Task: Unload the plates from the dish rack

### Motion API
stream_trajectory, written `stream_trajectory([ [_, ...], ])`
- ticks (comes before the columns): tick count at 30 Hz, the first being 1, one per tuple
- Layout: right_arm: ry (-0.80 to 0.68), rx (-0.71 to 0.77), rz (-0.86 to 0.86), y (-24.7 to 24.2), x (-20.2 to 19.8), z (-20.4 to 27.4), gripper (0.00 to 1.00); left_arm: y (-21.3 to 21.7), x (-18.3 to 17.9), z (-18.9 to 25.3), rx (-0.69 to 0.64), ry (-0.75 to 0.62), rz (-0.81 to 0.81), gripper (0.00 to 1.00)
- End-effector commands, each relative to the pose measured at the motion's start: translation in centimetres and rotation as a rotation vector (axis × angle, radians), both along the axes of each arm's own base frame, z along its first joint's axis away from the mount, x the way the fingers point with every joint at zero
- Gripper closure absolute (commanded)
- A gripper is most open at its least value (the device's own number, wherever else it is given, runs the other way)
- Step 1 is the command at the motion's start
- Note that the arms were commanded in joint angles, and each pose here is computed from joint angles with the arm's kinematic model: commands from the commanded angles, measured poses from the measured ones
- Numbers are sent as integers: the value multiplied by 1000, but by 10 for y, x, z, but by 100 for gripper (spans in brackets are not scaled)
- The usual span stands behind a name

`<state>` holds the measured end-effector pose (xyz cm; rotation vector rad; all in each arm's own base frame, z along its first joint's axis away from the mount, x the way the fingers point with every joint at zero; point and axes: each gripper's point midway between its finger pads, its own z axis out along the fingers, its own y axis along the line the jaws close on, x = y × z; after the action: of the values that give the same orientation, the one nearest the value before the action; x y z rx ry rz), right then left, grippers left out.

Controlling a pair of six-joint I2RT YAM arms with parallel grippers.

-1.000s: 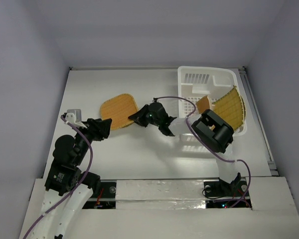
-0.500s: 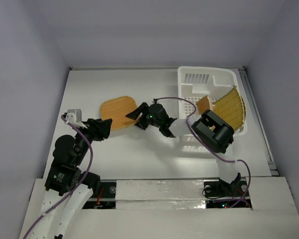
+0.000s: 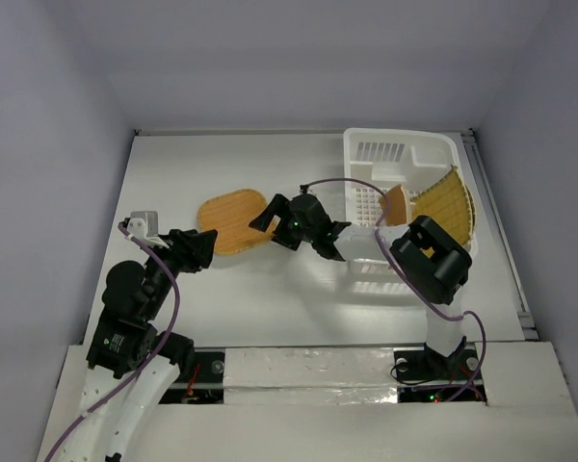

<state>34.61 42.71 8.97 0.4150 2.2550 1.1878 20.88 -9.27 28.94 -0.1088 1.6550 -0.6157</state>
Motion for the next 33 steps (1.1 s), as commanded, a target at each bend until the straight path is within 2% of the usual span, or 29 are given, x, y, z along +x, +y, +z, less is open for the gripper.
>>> stream_trajectory([
  [1, -50, -111, 2, -11, 1, 8, 1, -1, 1, 15, -15, -48, -7, 50],
  [8, -61, -171, 17, -20, -3, 7, 1, -1, 0, 17, -17, -55, -9, 50],
  [11, -118, -197, -8, -34, -3, 31, 1, -1, -1, 18, -19, -59, -7, 50],
  [15, -147, -258, -7, -59, -26, 43, 3, 0, -2, 19, -20, -67, -7, 50],
  [16, -180, -257, -27, -69, -28, 59, 5, 0, -2, 19, -21, -66, -6, 51],
  [18, -192, -281, -36, -84, -36, 66, 25, 0, -3, 19, -22, -68, -7, 62],
  [19, -219, -301, -56, -95, -37, 71, 39, 0, -2, 18, -21, -66, -7, 66],
  [20, -259, -288, -74, -107, -43, 96, 80, 0, -2, 19, -22, -69, -6, 76],
  [21, -266, -324, -88, -121, -48, 102, 94, 0, -2, 18, -22, -66, -3, 81],
  [22, -314, -382, -129, -139, -46, 113, 100, 1, -2, 18, -23, -67, -1, 86],
  [23, -337, -414, -156, -161, -54, 135, 100, 2, -2, 18, -22, -66, 3, 93],
  [25, -379, -523, -306, -207, -53, 160, 100, 3, -2, 18, -24, -66, 13, 96],
  [28, -428, -655, -471, -275, -68, 200, 100, 4, -2, 19, -25, -68, 14, 97],
  [31, -420, -789, -582, -327, -82, 218, 100, 3, -2, 19, -26, -66, 14, 97],
  [33, -385, -882, -603, -348, -88, 216, 67, 2, -2, 20, -27, -69, 8, 89],
])
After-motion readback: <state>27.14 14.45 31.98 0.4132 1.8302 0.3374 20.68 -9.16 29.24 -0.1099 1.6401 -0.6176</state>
